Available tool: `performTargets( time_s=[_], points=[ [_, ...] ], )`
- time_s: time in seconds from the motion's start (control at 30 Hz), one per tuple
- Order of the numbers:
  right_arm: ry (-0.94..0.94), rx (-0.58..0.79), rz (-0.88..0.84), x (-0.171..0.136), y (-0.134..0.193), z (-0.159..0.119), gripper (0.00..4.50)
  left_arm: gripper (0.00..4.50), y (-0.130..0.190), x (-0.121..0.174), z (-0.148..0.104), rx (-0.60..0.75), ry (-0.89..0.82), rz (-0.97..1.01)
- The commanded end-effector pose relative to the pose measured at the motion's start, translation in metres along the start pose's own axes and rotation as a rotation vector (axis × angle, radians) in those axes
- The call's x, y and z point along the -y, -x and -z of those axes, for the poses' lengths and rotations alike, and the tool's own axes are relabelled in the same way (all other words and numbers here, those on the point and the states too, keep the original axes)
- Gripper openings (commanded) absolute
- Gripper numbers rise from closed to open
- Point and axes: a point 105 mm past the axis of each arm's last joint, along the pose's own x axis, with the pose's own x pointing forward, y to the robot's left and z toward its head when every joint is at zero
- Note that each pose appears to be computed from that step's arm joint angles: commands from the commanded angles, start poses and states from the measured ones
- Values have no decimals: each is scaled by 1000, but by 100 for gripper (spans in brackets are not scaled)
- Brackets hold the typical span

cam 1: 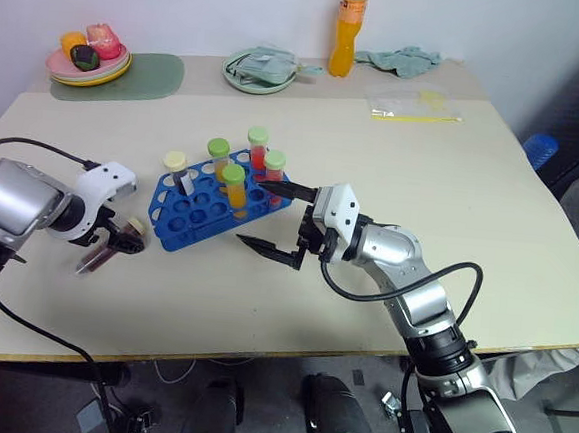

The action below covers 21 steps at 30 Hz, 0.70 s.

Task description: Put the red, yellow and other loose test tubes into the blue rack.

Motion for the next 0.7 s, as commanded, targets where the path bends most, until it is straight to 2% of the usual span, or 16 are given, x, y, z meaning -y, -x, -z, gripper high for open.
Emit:
performTargets(
  time_s=[0.03,0.1,0.3,0.4,0.43,0.5,0.57,0.63,0.7],
  points=[
    [9,39,36,0,2,-14,449,425,0,-9,-3,-28,-23,-21],
    [5,37,48,0,2,-14,450,369,-2,-13,-4,-40,-18,-28],
    [-3,37,49,-2,2,-15,450,84,6,-20,2,-44,-3,-28],
    [-3,39,47,-3,2,-16,450,76,21,-31,12,-14,19,-71],
    [-9,37,52,-2,3,-15,450,76,31,-39,9,52,34,-107],
    [-37,24,75,0,7,-9,450,76,59,-54,-18,354,15,-222],
    [-66,0,104,2,13,1,450,76,99,-56,-43,723,17,-334],
    [-89,-27,128,3,19,11,450,76,132,-44,-46,977,54,-402],
    [-111,-44,150,4,23,18,450,76,146,-24,-41,1128,75,-407]
  ],
)
